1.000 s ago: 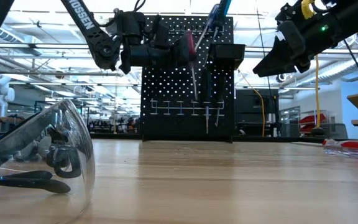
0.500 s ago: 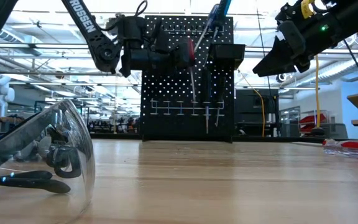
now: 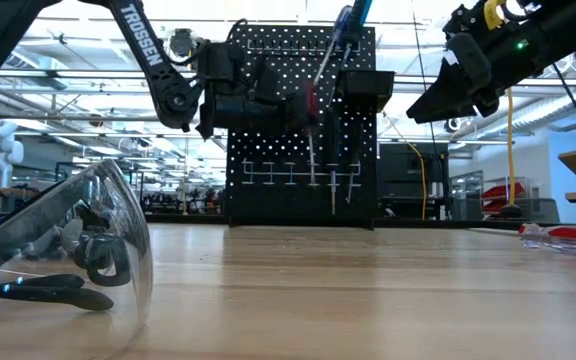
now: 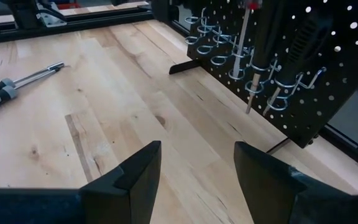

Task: Hang tools onto peg board
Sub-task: Hang the red screwdriver on the pegboard

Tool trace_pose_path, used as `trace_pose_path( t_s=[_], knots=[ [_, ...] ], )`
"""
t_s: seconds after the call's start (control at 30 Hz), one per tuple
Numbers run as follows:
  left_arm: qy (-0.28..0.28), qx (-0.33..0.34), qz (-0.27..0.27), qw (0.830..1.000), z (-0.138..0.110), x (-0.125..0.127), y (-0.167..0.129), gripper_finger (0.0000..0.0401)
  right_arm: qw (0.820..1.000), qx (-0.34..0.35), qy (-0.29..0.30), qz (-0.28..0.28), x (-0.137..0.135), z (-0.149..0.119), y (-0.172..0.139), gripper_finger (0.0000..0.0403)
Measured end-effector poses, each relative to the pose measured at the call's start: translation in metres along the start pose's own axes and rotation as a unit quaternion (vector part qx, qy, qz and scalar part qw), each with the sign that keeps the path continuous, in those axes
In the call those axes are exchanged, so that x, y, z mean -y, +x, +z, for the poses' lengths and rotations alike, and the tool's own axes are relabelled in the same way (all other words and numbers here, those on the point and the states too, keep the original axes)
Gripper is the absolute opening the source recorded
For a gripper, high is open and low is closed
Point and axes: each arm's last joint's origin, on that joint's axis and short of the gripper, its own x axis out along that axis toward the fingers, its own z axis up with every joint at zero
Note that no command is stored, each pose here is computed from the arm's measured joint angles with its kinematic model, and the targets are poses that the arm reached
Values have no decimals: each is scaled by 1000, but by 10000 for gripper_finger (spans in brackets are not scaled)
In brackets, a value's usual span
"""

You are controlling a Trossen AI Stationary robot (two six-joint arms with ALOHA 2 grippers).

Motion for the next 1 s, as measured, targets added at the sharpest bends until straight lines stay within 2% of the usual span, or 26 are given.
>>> trace_pose_path(
  t_s=[0.2,0.53,1.0],
  knots=[
    [-10,-21,-2,1000,-12,3,10,95,1000,0,0,0,0,0,0,194],
    [-34,-78,11,996,-22,3,10,99,1000,0,-4,0,0,0,0,194],
    [-39,-96,4,995,-25,10,8,171,1000,-1,-4,1,0,0,0,194]
  ],
)
